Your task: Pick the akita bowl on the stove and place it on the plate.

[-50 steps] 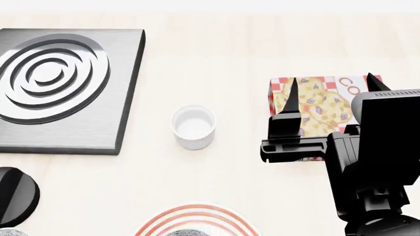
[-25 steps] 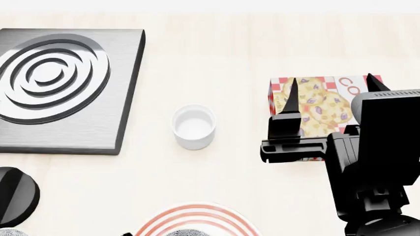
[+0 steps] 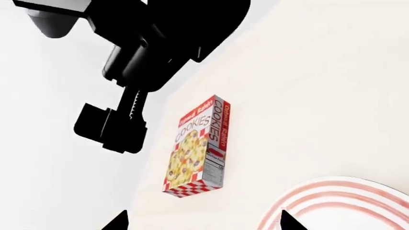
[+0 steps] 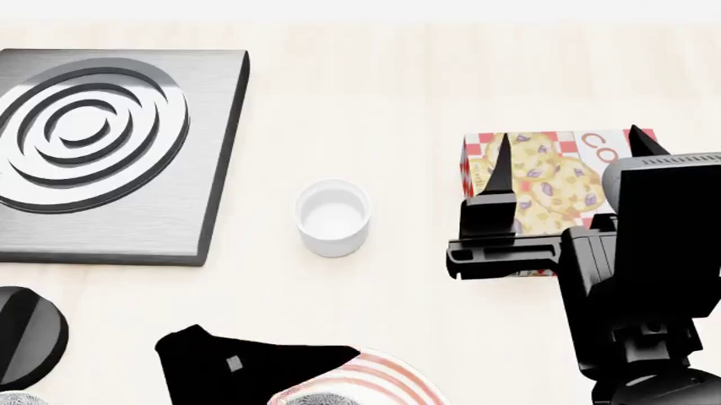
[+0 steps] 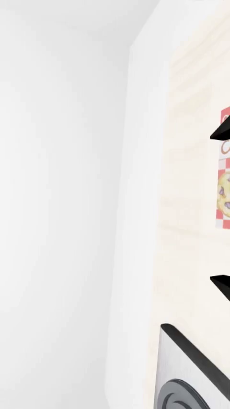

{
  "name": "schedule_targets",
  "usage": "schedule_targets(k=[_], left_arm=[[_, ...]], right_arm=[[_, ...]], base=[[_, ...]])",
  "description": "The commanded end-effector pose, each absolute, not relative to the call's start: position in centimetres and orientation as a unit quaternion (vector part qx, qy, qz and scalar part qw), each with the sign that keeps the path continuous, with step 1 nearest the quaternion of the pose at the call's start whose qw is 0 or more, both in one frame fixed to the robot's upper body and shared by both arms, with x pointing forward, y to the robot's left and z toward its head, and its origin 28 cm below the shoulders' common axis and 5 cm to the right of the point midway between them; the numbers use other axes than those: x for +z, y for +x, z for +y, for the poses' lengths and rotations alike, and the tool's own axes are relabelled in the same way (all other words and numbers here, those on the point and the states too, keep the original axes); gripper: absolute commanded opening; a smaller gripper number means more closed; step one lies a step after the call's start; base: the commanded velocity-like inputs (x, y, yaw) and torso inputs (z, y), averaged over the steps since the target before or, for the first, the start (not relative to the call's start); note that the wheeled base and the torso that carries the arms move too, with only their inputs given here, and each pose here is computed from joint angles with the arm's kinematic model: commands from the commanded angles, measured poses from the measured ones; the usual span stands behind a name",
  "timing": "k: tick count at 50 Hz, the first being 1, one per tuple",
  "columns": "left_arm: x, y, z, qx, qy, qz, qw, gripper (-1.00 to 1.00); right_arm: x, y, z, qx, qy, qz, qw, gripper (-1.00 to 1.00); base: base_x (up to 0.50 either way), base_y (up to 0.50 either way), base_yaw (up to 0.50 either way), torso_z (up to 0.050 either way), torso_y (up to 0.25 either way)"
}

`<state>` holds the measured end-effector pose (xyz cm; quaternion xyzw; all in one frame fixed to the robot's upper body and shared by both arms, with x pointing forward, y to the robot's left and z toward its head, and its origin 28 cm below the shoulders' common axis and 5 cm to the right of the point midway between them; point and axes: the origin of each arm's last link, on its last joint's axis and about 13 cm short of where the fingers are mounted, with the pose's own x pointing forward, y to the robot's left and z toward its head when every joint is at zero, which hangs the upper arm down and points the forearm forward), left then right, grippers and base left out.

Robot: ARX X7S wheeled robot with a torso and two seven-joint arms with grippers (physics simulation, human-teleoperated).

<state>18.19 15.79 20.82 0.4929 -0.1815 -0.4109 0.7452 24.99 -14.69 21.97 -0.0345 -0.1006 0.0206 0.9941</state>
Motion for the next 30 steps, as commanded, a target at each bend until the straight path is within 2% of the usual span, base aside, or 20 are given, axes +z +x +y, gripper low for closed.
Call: schedule_targets(k=[1, 24, 25, 30], left_arm=[[22.2, 18.4, 15.8, -0.389, 0.451, -0.197, 0.779, 1.0], [24.2, 19.3, 16.1, -0.348, 0.383, -0.213, 0.829, 1.0], [24.5, 19.6, 16.1, -0.338, 0.366, -0.215, 0.84, 1.0], [24.9, 19.8, 16.3, -0.329, 0.348, -0.216, 0.851, 1.0]], right_arm=[[22.0, 25.0, -14.7, 0.021, -0.035, -0.101, 0.994, 1.0], [22.0, 25.0, -14.7, 0.021, -0.036, -0.101, 0.994, 1.0], [22.0, 25.0, -14.7, 0.021, -0.035, -0.101, 0.994, 1.0], [22.0, 25.0, -14.7, 0.021, -0.036, -0.1, 0.994, 1.0]], base=[[0.0, 0.0, 0.0, 0.0, 0.0], [0.0, 0.0, 0.0, 0.0, 0.0], [0.0, 0.0, 0.0, 0.0, 0.0], [0.0, 0.0, 0.0, 0.0, 0.0]])
